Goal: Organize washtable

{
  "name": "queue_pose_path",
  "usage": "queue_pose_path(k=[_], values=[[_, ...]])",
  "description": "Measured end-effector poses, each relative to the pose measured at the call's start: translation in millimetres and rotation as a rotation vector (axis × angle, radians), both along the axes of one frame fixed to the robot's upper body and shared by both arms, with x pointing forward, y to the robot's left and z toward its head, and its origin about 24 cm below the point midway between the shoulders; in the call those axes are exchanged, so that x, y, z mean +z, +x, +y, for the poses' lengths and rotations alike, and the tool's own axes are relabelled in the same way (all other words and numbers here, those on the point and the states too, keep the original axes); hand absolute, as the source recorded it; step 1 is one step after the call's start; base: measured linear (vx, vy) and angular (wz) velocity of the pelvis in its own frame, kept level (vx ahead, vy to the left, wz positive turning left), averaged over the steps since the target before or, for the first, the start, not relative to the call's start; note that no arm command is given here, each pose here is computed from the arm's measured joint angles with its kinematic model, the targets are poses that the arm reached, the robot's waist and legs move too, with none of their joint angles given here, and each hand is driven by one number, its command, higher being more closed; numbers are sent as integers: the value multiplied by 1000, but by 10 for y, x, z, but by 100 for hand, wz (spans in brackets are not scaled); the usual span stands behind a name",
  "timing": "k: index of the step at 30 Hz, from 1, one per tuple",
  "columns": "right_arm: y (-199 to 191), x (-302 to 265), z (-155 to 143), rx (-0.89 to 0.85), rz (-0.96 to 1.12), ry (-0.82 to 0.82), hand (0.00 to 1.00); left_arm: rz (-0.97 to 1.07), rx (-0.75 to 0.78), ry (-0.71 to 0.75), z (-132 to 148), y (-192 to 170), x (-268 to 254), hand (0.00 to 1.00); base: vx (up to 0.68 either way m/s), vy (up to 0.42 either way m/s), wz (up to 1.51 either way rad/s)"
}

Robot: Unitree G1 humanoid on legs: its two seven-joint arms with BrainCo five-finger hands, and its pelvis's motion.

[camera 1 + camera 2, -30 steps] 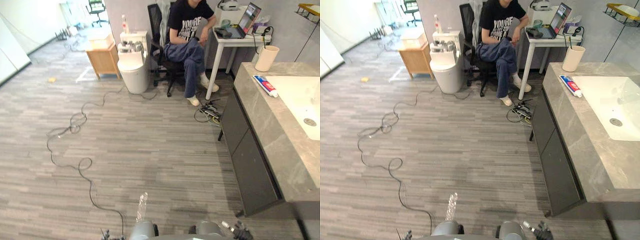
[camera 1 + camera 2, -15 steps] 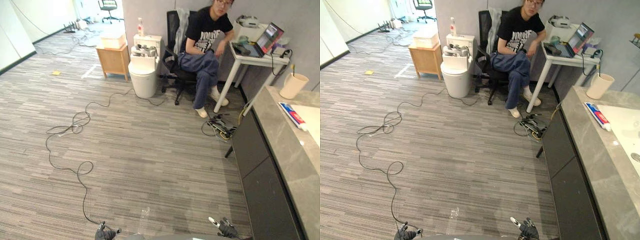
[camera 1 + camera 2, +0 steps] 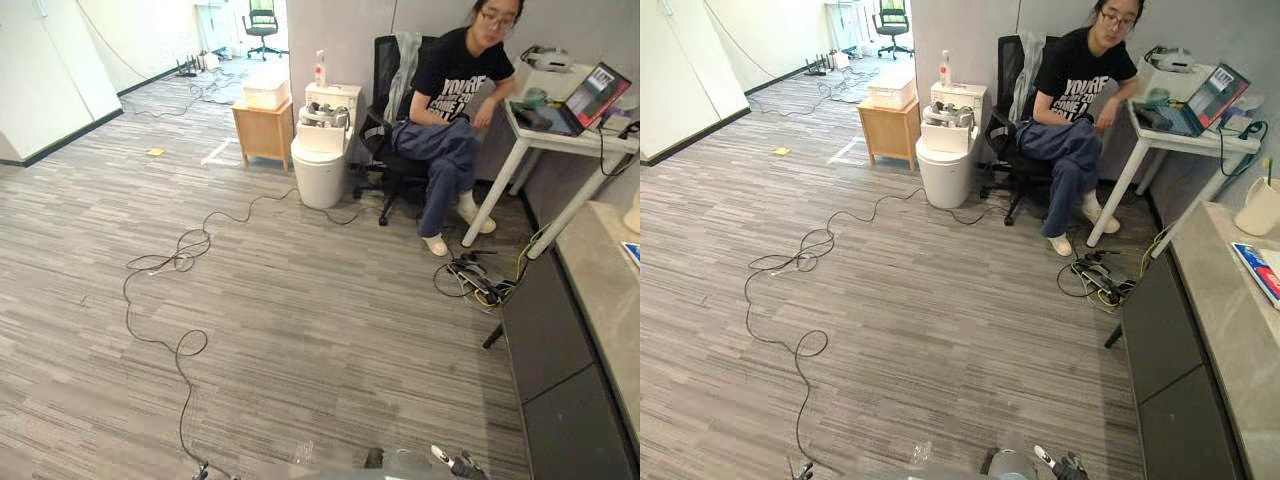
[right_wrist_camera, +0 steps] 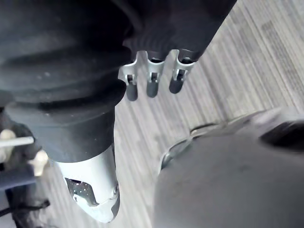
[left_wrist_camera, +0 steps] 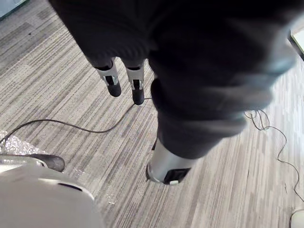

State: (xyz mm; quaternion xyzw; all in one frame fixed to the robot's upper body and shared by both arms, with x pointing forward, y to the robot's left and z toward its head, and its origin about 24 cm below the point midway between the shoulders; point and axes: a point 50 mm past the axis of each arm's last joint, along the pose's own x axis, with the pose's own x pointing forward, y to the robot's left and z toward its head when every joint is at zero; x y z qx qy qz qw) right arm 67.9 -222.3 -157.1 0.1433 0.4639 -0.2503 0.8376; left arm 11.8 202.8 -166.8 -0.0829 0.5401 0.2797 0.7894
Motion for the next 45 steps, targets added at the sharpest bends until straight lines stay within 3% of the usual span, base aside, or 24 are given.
queue_pose_path(k=[5,9,13,20,26,31,37,40,43,45], values=[[129,-15,180,122,1,23,0,11,18,6,84,-98,14,0,374,14,-98],[323,-1,317,268,-17,18,0,-27,-11,-8,18,45,11,0,286,206,-75],[469,25,502,390,-50,26,0,-52,-66,32,157,225,40,0,203,257,-68],[514,51,416,401,-61,-3,0,-54,-129,39,153,288,44,0,152,72,5],[362,2,411,380,-18,12,0,26,2,-2,139,-151,12,0,424,-293,-3],[311,12,203,304,-1,-6,0,45,86,-101,-63,-229,-39,0,465,-399,-52],[408,-12,480,422,-1,33,0,51,68,-79,-26,-215,-30,0,454,-80,-199],[384,-24,565,469,6,41,0,22,45,-32,10,-45,-11,0,348,204,-281],[364,-20,631,488,4,43,0,-85,-13,48,133,454,65,0,348,441,-250],[391,-19,845,501,-11,88,0,-154,-36,81,181,780,133,0,146,377,-225]])
